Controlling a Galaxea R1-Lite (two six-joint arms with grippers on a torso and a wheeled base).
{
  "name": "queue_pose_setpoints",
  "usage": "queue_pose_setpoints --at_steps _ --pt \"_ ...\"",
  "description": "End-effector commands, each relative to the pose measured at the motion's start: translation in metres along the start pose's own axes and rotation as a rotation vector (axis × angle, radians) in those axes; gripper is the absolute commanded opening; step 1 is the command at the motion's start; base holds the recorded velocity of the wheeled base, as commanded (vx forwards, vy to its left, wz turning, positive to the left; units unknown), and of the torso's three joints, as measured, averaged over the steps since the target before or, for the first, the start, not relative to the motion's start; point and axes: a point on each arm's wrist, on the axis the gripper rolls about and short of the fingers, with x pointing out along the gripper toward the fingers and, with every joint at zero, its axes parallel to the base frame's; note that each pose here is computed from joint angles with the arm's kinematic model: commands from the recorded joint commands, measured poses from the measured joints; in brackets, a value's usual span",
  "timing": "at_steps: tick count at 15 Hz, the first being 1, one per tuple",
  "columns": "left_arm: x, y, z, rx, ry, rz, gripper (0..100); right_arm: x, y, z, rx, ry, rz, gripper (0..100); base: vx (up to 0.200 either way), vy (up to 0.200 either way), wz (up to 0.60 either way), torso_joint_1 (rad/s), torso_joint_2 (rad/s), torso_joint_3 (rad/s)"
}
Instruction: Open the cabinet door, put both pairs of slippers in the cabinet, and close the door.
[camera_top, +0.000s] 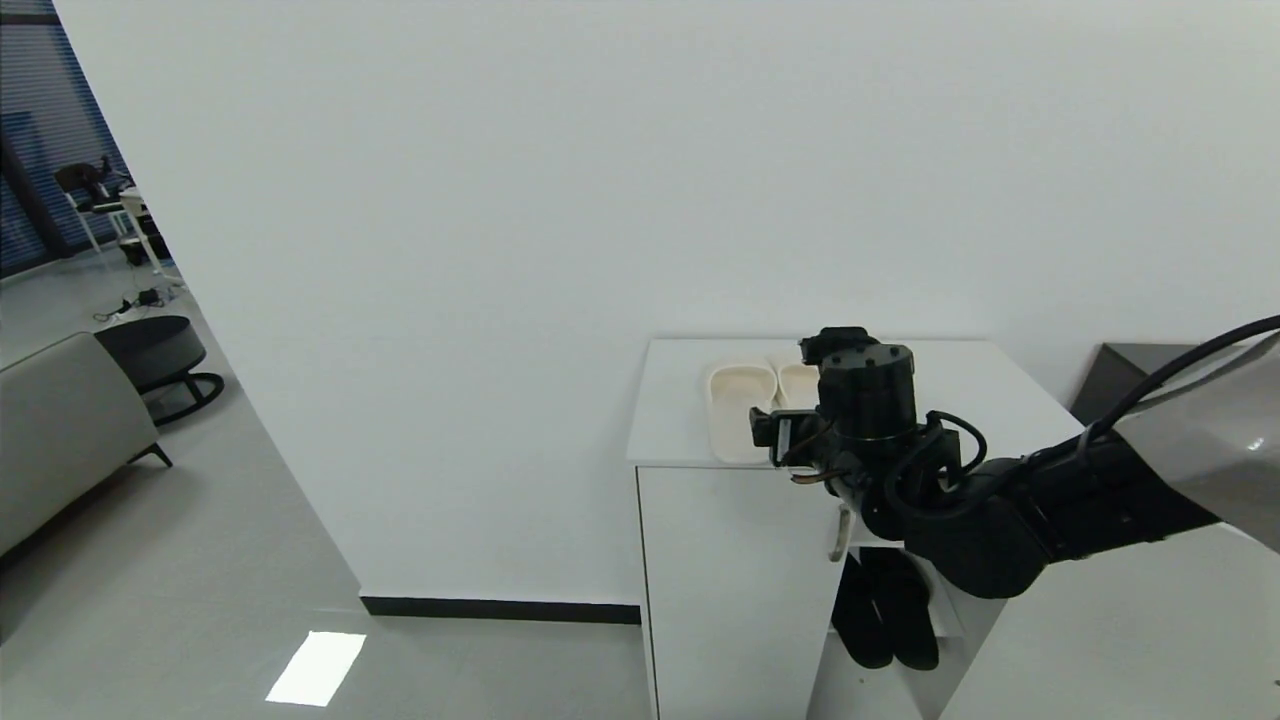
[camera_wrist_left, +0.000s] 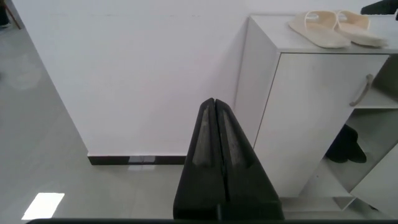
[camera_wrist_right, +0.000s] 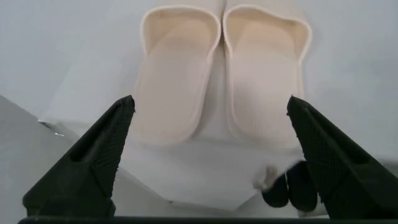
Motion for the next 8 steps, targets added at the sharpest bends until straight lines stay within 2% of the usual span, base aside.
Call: queue_pose_setpoints --at_steps 1,5,8 --pt "0.0 0.0 0.0 0.0 0.0 0.0 0 0.012 -0.007 -0.012 -0.011 0.031 -0.02 100 0.2 0.0 0.0 0.007 0.0 0.007" --pt "0.0 0.0 0.0 0.0 0.002 0.0 0 0.026 -0.004 -0.02 -0.038 0.043 -0.015 100 0.2 0.0 0.0 0.015 0.0 -0.001" --pt "0.0 0.0 0.0 -0.002 0.002 0.0 0 0.041 0.0 -0.026 -0.055 0.047 -0.02 100 0.0 0.0 0.0 0.0 0.0 0.0"
